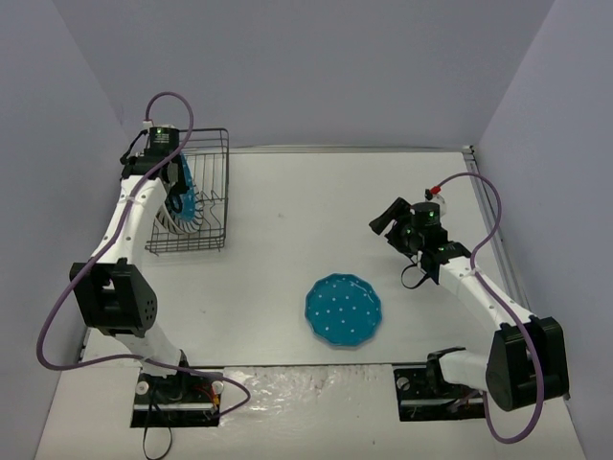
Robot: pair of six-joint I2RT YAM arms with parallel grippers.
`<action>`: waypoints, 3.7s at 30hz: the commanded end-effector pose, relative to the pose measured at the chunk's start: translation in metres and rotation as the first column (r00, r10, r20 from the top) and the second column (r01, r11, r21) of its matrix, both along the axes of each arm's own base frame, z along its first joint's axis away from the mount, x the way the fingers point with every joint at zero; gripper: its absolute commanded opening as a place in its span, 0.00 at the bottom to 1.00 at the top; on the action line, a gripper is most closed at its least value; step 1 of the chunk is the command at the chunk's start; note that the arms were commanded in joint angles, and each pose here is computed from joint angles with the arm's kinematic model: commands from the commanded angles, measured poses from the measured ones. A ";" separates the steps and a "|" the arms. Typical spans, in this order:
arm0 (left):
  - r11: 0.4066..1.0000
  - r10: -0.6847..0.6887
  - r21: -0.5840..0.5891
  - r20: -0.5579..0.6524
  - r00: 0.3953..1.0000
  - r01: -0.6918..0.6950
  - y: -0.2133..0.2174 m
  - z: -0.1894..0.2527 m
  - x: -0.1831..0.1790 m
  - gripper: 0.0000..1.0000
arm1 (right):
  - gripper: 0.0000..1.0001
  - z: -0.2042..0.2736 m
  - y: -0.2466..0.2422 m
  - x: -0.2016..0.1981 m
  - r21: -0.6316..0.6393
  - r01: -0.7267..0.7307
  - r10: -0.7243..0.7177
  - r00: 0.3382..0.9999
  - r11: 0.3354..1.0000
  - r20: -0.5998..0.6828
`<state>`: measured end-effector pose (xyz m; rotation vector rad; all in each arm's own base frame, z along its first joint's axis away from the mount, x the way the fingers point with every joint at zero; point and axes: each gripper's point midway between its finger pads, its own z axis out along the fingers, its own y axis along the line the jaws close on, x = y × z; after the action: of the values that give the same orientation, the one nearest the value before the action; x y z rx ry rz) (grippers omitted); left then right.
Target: Load the plates into the dish rack
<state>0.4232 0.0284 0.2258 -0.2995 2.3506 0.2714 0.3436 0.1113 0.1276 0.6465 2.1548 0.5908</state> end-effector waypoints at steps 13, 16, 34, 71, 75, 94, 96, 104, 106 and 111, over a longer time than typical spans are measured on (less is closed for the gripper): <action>1.000 -0.017 0.009 0.208 0.978 0.015 0.003 0.058 0.031 0.00 | 0.72 0.016 0.003 0.011 0.028 -0.001 -0.001 0.998 1.000 0.070; 1.000 -0.022 -0.003 0.199 0.980 0.023 0.000 0.052 0.033 0.00 | 0.72 0.016 0.004 0.012 0.028 -0.003 0.001 0.997 1.000 0.072; 0.997 -0.020 -0.072 0.134 0.991 0.030 -0.011 0.020 0.040 0.00 | 0.72 0.015 0.004 0.011 0.032 -0.004 0.002 0.997 0.999 0.072; 0.998 0.048 -0.036 -0.019 0.999 -0.049 -0.001 -0.012 0.031 0.06 | 0.72 0.015 0.005 0.009 0.046 -0.008 0.005 0.997 0.999 0.078; 0.998 0.046 -0.038 -0.019 0.999 -0.046 -0.002 -0.012 0.032 0.14 | 0.72 0.015 0.005 0.008 0.047 -0.009 0.006 0.997 0.999 0.080; 0.998 0.056 0.007 -0.065 0.996 -0.056 0.003 -0.017 0.031 0.28 | 0.72 0.018 0.005 0.009 0.048 -0.010 0.005 0.996 0.999 0.086; 0.998 0.060 0.009 -0.061 0.996 -0.060 0.004 -0.016 0.030 0.32 | 0.72 0.018 0.006 0.009 0.047 -0.012 0.008 0.996 0.999 0.086; 0.997 0.065 0.034 -0.028 0.997 -0.065 0.008 0.006 0.024 0.37 | 0.72 0.017 0.006 0.008 0.048 -0.013 0.009 0.996 0.999 0.084; 0.997 0.064 0.035 -0.018 0.998 -0.063 0.009 0.012 0.023 0.37 | 0.72 0.018 0.006 0.009 0.049 -0.014 0.009 0.996 0.999 0.087; 0.997 0.062 0.051 0.025 0.998 -0.063 0.010 0.039 0.016 0.37 | 0.72 0.020 0.006 0.009 0.049 -0.012 0.008 0.996 0.999 0.092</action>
<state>0.4467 0.0322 0.1892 -0.3393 2.4792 0.3462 0.3426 0.1149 0.1235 0.6558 2.1489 0.6248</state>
